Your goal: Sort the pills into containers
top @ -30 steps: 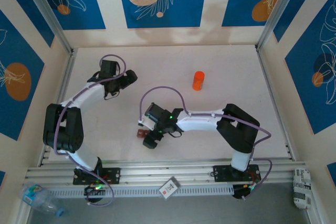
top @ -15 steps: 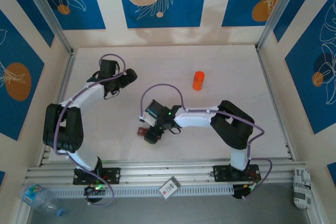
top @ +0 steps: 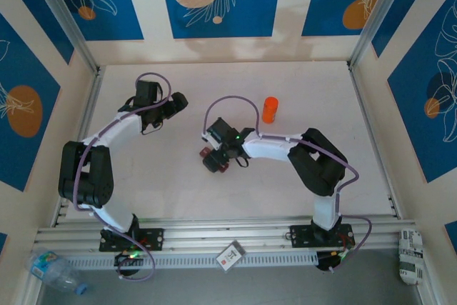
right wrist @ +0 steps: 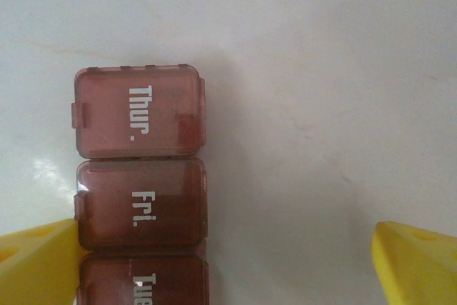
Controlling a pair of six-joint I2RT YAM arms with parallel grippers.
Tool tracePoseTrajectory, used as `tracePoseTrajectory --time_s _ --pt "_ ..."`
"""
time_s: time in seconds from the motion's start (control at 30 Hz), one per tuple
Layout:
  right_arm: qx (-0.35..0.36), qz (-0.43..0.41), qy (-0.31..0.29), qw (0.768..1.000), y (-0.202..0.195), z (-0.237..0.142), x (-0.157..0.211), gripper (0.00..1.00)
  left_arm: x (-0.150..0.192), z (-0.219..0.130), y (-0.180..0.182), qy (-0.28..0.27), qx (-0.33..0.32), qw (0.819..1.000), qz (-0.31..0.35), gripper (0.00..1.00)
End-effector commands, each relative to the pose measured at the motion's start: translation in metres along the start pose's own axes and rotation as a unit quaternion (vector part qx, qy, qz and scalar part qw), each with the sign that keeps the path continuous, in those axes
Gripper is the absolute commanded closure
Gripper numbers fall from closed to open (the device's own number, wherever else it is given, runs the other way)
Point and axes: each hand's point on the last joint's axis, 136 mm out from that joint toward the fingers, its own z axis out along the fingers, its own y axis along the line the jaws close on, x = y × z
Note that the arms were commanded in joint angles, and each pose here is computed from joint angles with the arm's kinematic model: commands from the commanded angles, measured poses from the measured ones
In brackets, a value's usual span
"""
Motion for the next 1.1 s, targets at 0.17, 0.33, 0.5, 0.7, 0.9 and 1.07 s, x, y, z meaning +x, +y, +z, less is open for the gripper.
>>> tracePoseTrajectory --time_s 0.17,0.33,0.5,0.7,0.9,1.07 --pt "-0.03 0.037 -0.007 0.999 0.0 -0.016 -0.008 0.01 -0.009 -0.011 -0.016 -0.008 0.04 0.999 0.006 0.0" --pt "-0.066 0.069 -0.017 0.995 0.007 -0.028 -0.008 0.01 -0.009 -0.021 -0.027 -0.01 0.064 0.998 0.02 0.0" --pt "-0.1 0.104 -0.021 0.989 0.007 -0.035 -0.001 0.01 -0.008 -0.036 -0.037 -0.024 0.089 0.995 0.043 0.0" --pt "-0.114 0.105 -0.011 0.988 0.011 -0.033 0.01 0.06 -0.005 -0.047 -0.026 -0.043 0.064 0.997 0.024 0.0" --pt "-0.117 0.108 -0.008 0.987 0.013 -0.024 0.02 0.16 -0.002 -0.055 -0.022 -0.059 0.063 0.996 0.026 0.0" --pt "-0.117 0.104 -0.012 0.988 0.015 -0.018 0.022 0.19 0.002 -0.062 -0.032 -0.079 0.108 0.99 0.042 0.0"
